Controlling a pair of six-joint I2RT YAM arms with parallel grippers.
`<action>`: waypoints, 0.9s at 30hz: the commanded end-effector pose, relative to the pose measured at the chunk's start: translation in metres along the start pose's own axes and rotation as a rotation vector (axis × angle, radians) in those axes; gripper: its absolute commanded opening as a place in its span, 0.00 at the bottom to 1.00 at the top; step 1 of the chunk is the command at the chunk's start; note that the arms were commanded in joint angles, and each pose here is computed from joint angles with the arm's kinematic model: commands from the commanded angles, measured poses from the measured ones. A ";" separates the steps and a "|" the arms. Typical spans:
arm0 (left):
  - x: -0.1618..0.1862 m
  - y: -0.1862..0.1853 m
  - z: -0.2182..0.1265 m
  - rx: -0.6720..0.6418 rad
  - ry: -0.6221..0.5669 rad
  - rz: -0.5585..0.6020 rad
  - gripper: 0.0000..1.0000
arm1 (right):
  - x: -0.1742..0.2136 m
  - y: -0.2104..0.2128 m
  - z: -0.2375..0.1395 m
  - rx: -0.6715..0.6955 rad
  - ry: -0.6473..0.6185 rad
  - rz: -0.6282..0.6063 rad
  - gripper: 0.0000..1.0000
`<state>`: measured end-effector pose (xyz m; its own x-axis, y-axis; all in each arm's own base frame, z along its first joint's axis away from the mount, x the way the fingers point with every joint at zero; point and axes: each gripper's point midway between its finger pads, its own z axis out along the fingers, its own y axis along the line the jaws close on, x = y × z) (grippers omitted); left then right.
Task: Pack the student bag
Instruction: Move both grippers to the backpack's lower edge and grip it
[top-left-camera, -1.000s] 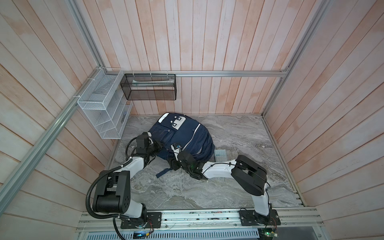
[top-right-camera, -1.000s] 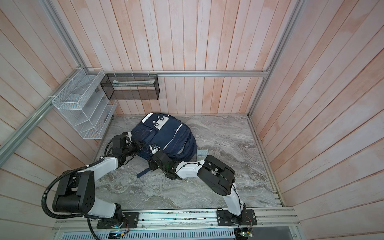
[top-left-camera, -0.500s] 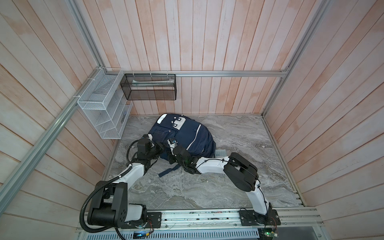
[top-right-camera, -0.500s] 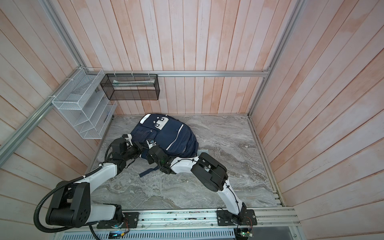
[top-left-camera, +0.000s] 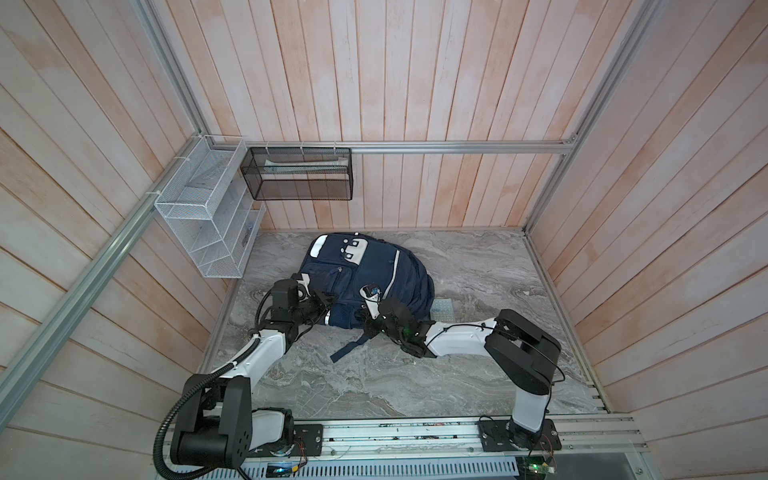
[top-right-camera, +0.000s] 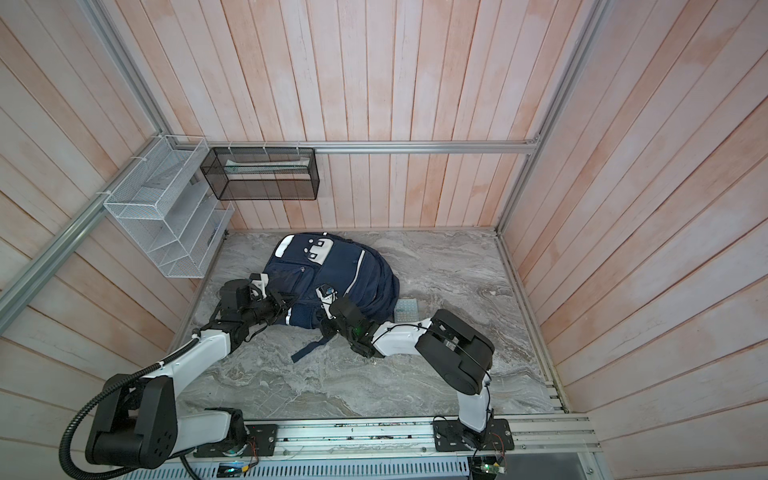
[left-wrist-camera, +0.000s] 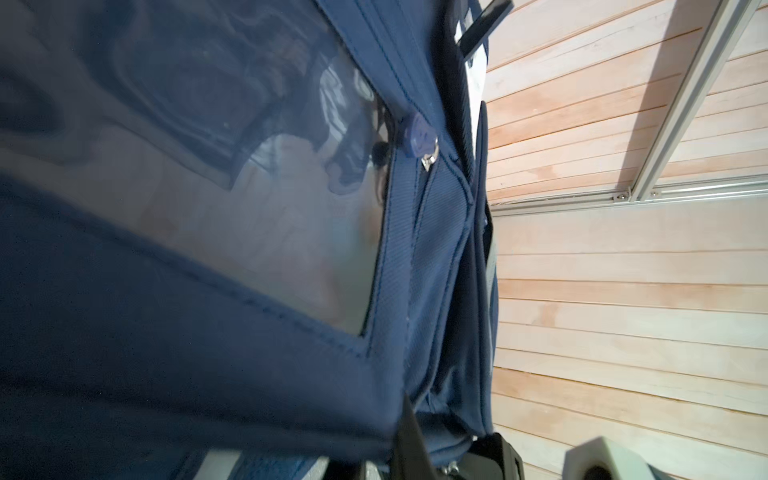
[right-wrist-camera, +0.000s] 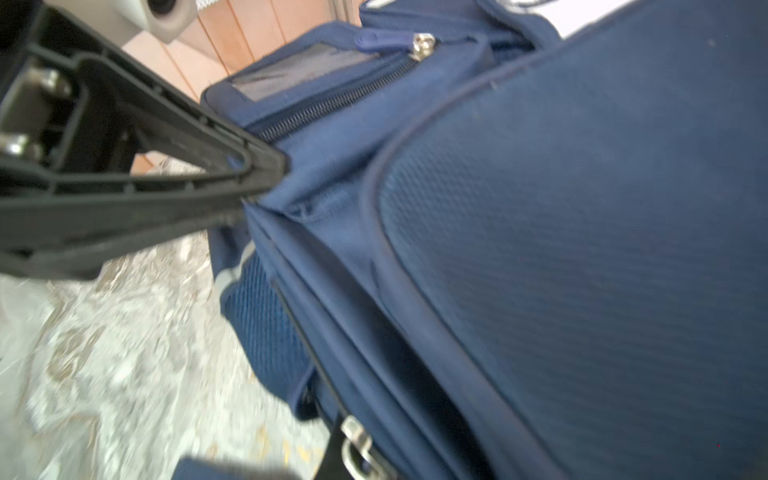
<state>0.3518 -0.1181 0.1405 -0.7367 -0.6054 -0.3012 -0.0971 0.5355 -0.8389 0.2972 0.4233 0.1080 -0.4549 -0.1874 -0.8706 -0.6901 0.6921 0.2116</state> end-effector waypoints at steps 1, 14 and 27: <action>-0.017 -0.002 -0.007 -0.011 -0.042 0.064 0.00 | 0.013 -0.043 -0.016 0.102 0.069 0.032 0.00; -0.030 0.001 0.006 0.015 -0.059 0.047 0.00 | 0.053 -0.137 -0.079 0.199 0.234 0.053 0.00; -0.107 -0.035 0.008 -0.039 -0.190 0.159 0.31 | 0.012 0.069 -0.011 -0.269 0.188 0.045 0.00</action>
<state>0.4405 -0.0814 0.1637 -0.6567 -0.6319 -0.4116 -0.0946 0.6106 -0.7863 0.2500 0.4220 0.1020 -0.5437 -0.3495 -0.7630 -0.7636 0.5833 0.2770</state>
